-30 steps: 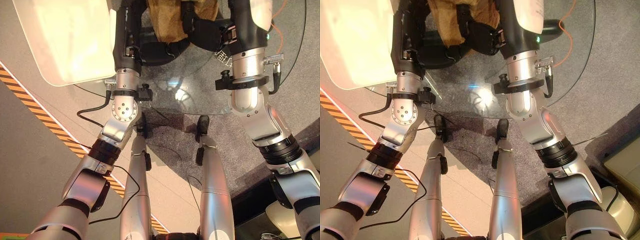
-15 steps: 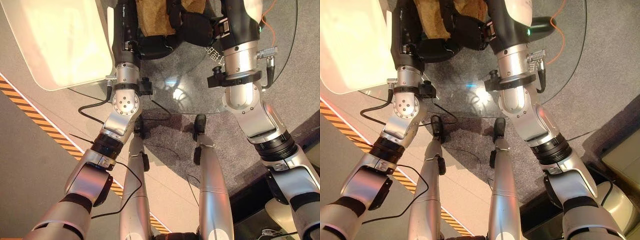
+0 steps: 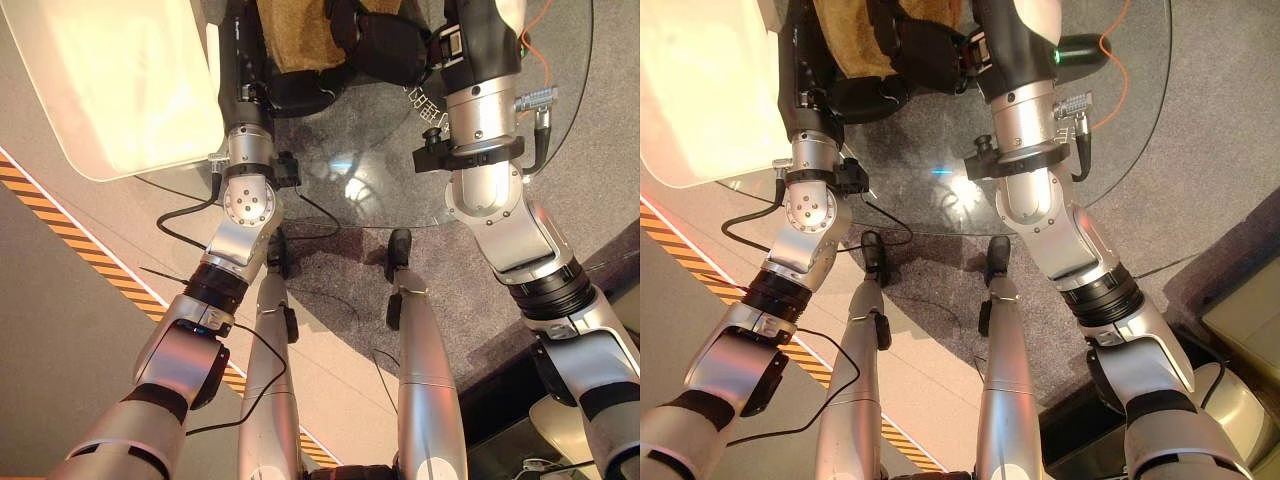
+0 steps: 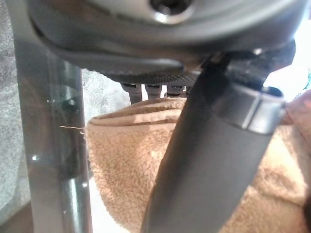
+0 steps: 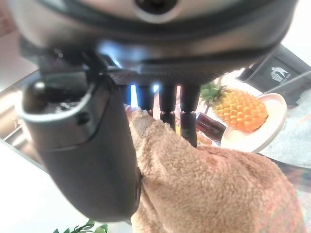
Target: Wipe the table with a cloth and put it in the basket.
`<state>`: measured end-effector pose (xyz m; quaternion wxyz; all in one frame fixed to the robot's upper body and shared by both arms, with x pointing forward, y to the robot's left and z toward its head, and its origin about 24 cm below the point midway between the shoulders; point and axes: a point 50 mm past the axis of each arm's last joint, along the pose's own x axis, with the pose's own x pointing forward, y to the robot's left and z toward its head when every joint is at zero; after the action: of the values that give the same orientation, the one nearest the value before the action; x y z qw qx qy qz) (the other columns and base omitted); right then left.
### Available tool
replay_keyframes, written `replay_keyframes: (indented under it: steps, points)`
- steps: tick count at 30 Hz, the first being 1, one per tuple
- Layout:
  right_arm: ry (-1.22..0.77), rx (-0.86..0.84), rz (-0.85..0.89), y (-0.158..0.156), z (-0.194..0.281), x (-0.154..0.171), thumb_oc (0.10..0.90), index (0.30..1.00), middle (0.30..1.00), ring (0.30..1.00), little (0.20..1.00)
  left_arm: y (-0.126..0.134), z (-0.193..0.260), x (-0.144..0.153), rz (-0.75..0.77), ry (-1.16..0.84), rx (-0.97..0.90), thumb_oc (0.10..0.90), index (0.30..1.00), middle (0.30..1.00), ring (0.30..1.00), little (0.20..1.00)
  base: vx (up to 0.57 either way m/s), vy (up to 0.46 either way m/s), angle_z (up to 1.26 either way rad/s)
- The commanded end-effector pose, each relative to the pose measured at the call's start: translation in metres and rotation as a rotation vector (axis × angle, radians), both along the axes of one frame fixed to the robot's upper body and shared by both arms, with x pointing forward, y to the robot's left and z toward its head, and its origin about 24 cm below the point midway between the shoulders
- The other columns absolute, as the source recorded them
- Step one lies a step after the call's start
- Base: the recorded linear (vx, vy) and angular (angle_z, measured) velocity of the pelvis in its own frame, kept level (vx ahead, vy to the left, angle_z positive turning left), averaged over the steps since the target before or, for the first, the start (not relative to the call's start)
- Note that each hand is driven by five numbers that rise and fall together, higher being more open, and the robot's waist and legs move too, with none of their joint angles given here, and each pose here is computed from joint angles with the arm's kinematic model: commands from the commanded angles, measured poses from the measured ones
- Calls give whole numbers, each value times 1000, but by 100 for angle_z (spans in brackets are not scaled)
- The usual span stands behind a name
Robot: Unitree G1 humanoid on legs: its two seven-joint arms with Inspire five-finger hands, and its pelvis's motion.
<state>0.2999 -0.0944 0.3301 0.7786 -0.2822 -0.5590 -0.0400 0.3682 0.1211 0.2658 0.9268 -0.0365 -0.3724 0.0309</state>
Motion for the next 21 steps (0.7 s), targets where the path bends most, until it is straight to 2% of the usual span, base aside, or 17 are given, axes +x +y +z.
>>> replay_keyframes:
  steps: [1, 12, 21]
  points:
    - [-417, 74, 338, 18, 68, -77, 100, 300, 300, 300, 200, -6, 59, -17, -44, -255, -21, 800, 900, 900, 900, 900, 0, 0, 0]
    - [-280, 48, 531, 27, 63, -74, 100, 300, 300, 300, 200, -8, 65, -16, -47, -264, -15, 800, 900, 900, 900, 900, 0, 0, 0]
    - [-235, 29, 602, 32, 63, -73, 100, 300, 300, 300, 200, -8, 70, -15, -49, -270, -12, 800, 900, 900, 900, 900, 0, 0, 0]
